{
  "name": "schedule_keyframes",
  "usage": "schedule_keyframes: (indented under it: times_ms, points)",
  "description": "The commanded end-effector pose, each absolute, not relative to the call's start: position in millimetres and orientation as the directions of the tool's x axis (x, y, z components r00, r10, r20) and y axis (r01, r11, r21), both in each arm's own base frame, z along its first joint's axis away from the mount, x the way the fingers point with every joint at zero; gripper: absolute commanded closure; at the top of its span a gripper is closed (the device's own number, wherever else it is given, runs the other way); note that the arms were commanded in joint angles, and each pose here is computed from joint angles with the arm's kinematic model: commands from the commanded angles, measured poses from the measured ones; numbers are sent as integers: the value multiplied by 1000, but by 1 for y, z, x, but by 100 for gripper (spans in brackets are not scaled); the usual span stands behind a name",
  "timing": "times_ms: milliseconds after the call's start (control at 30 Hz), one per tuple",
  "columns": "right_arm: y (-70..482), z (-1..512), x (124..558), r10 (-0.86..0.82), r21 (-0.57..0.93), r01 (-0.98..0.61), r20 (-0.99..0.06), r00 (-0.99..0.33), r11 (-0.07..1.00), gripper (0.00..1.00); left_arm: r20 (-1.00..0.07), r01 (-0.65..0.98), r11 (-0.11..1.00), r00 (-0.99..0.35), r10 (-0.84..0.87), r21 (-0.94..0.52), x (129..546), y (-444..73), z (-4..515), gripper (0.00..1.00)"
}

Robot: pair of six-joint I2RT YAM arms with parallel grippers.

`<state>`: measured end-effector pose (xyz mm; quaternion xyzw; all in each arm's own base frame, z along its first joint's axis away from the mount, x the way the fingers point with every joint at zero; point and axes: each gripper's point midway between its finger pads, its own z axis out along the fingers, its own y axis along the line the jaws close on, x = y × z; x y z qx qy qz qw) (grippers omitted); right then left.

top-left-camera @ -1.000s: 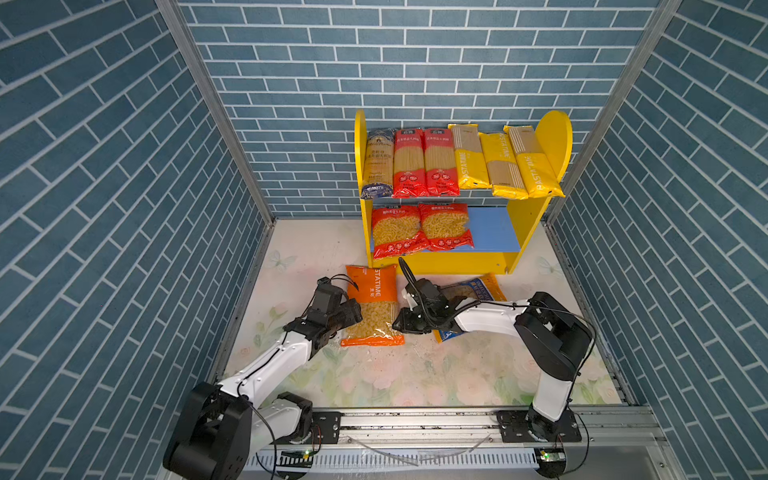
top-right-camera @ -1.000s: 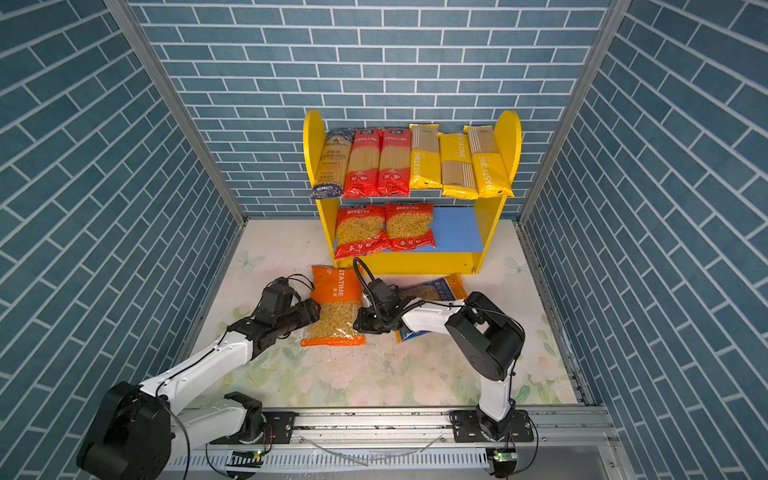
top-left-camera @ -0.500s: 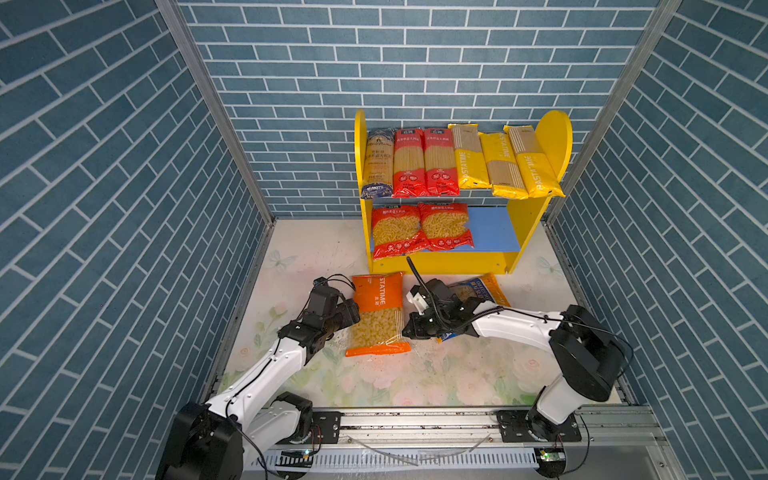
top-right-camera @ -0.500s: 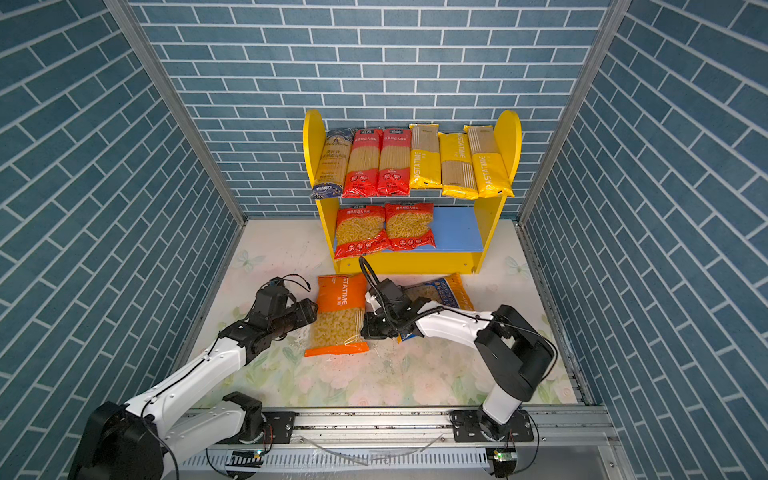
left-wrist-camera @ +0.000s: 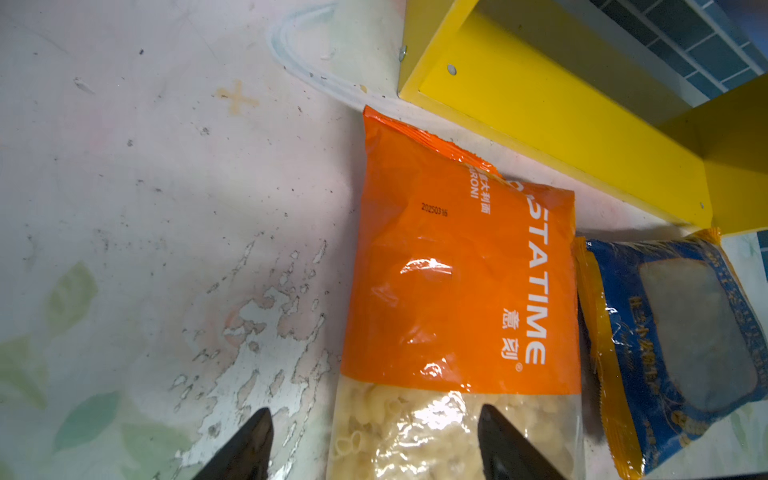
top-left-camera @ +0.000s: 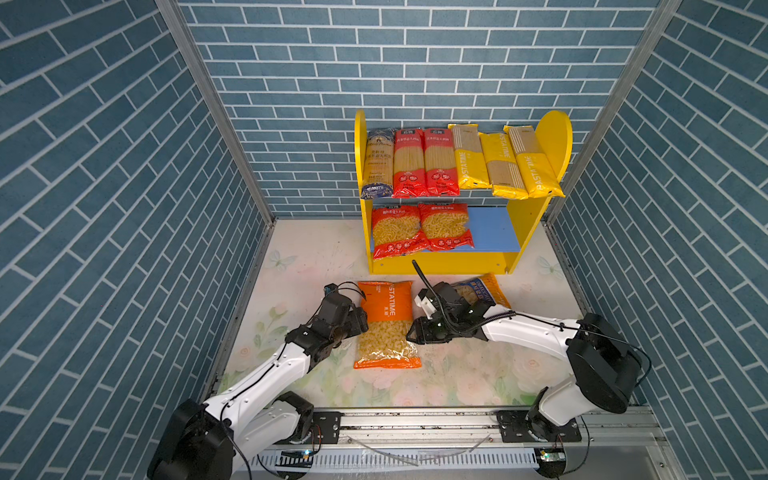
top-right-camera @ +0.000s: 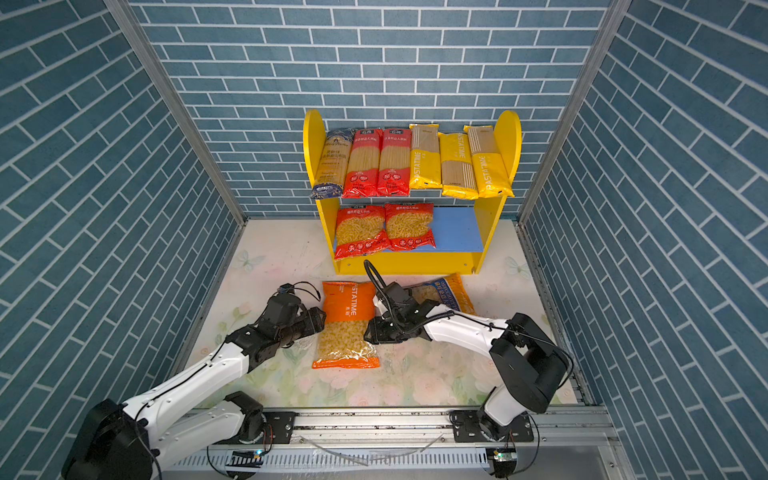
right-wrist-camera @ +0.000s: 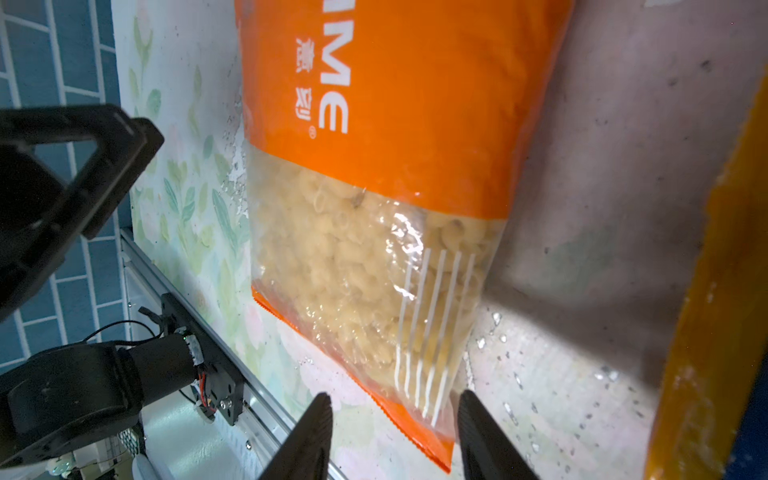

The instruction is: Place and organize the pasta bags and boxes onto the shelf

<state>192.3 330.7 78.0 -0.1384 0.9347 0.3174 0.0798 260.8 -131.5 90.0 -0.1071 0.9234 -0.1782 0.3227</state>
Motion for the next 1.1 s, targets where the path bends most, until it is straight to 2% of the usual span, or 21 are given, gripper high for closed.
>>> schedule_keyframes:
  times_ms: [0, 133, 400, 667, 1067]
  points:
    - [336, 98, 224, -142, 555, -323, -344, -928, 766, 46, -552, -109, 929, -778, -302, -355, 251, -126, 80, 22]
    - [336, 98, 235, -72, 570, -280, -360, -930, 772, 45, -547, -113, 930, -781, -300, -349, 245, -124, 74, 22]
    - [352, 86, 237, 0, 649, -207, -304, -953, 732, 44, -536, -124, 934, -790, -297, -335, 236, -117, 64, 20]
    - [343, 68, 234, 3, 618, -181, -284, -959, 765, 26, -536, -75, 932, -800, -268, -354, 249, -132, 64, 20]
    - [333, 57, 244, 71, 635, -136, -289, -955, 761, 28, -520, -78, 916, -802, -292, -394, 271, -143, 51, 21]
